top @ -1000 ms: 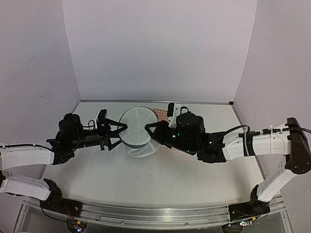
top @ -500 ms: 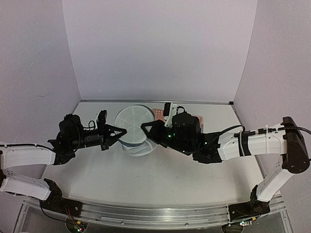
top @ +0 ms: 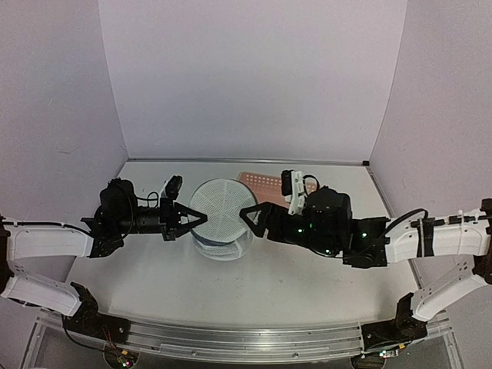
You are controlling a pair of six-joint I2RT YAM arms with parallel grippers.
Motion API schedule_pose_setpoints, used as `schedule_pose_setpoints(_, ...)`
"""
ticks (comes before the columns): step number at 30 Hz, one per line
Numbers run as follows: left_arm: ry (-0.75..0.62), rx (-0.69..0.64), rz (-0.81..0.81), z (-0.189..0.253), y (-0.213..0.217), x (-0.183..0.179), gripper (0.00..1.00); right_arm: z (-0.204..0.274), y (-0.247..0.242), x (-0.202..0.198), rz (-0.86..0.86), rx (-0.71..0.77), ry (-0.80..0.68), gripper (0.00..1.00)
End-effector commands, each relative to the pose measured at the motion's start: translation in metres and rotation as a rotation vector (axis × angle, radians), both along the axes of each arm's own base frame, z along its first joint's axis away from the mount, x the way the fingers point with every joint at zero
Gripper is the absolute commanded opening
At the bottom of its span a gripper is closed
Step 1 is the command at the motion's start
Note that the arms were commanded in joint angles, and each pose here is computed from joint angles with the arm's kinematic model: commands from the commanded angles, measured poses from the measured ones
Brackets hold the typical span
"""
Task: Unzip the laundry bag and remove the bra
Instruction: Pass from the left arm to the right
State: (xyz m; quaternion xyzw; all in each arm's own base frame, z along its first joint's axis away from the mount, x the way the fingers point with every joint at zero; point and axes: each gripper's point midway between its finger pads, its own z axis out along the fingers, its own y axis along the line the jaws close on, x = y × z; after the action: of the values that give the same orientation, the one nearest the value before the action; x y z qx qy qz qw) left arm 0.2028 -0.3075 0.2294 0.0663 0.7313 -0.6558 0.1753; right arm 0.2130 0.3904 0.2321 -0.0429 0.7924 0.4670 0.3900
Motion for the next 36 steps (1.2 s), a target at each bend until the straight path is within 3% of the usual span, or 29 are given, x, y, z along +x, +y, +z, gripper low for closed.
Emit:
schedule_pose_setpoints(1,-0.215,-0.094,-0.151,0.051,-0.01,-0.017,0.0,-0.006,-0.033,-0.005,0.005,-0.138,-0.069,0.76)
schedule_pose_setpoints(10,-0.205,-0.062,-0.3,0.035,-0.016,-0.033,0.0,0.002,-0.053,-0.024,0.145,-0.248,-0.142,0.89)
schedule_pose_setpoints(24,-0.178,-0.02,-0.397,0.019,-0.02,-0.041,0.0,0.024,-0.019,-0.033,0.378,-0.184,-0.08,0.9)
schedule_pose_setpoints(28,-0.186,-0.016,-0.391,0.02,-0.02,-0.04,0.0,0.02,-0.003,-0.036,0.432,-0.181,-0.044,0.83)
schedule_pose_setpoints(32,-0.183,-0.002,-0.389,0.018,-0.019,-0.04,0.0,0.016,0.001,-0.035,0.446,-0.186,-0.034,0.69)
schedule_pose_setpoints(36,-0.184,0.009,-0.381,0.018,-0.02,-0.038,0.0,0.013,0.001,-0.036,0.447,-0.191,-0.028,0.37)
